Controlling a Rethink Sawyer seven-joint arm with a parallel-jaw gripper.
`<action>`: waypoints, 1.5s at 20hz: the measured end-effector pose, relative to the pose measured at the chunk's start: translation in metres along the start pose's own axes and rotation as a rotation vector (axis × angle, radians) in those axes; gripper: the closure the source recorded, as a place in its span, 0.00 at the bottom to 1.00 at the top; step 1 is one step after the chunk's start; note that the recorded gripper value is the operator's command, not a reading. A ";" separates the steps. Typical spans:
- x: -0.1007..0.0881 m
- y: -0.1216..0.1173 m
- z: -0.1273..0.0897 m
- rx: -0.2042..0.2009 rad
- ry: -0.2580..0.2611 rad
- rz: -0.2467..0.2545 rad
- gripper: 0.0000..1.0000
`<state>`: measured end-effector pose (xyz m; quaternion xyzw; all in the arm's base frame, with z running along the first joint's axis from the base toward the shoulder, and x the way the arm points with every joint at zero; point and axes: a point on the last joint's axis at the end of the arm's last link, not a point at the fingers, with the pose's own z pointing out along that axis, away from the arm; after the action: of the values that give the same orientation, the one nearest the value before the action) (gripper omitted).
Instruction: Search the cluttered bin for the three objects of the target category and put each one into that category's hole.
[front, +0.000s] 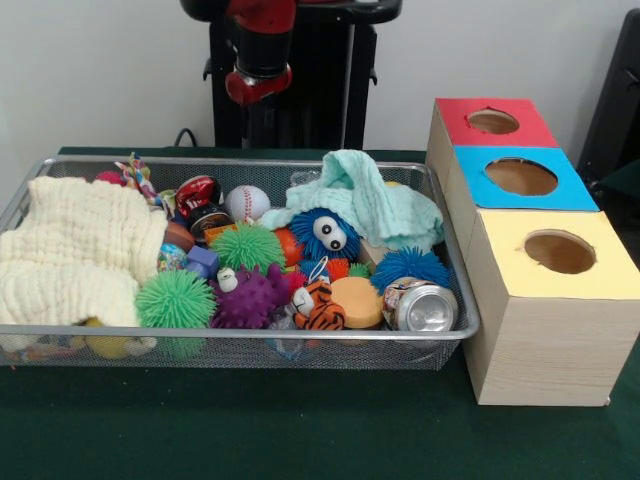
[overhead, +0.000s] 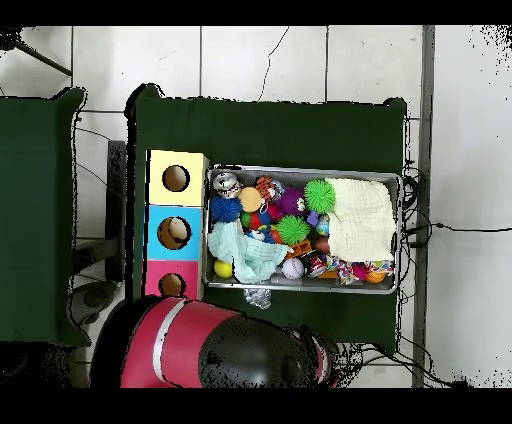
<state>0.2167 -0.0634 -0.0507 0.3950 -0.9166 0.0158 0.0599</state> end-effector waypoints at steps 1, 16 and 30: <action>0.001 0.001 -0.001 -0.002 -0.001 0.010 0.00; -0.007 0.004 -0.009 0.022 -0.057 0.118 0.00; -0.024 0.013 -0.008 0.036 -0.072 0.067 0.00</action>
<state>0.2246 -0.0366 -0.0450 0.3655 -0.9304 0.0198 0.0191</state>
